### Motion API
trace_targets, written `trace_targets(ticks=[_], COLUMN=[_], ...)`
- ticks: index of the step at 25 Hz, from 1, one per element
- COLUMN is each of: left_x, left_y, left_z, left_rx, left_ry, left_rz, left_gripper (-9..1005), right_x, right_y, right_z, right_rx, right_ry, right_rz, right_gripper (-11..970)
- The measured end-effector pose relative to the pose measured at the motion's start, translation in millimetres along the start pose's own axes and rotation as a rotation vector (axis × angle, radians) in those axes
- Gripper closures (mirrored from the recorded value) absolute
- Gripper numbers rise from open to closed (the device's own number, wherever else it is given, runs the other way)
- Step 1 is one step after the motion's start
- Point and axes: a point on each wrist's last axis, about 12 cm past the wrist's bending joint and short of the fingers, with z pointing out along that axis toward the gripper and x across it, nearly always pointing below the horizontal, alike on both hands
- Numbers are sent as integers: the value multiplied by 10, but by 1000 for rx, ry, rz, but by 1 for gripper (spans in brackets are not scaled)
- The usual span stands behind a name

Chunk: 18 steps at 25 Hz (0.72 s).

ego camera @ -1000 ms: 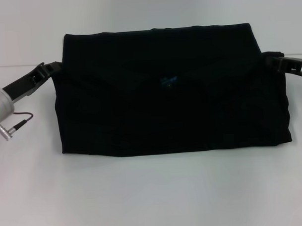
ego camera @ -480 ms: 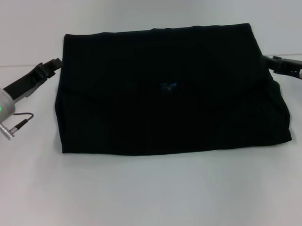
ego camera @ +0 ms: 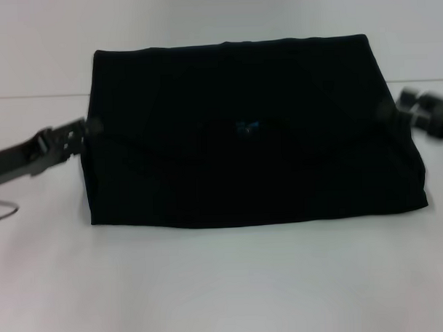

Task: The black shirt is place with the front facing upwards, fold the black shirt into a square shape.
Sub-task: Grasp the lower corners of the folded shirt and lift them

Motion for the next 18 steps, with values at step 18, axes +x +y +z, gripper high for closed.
trace_targets(ticks=[18], left_x=[147], left_y=[152], left_z=[-1], left_rx=[-180], left_ry=[147], left_rz=[124], left_gripper=[163], right_x=[712], right_y=[556], right_z=[277], right_rx=[-304], right_ry=[293], right_rz=[-252], right_gripper=[152])
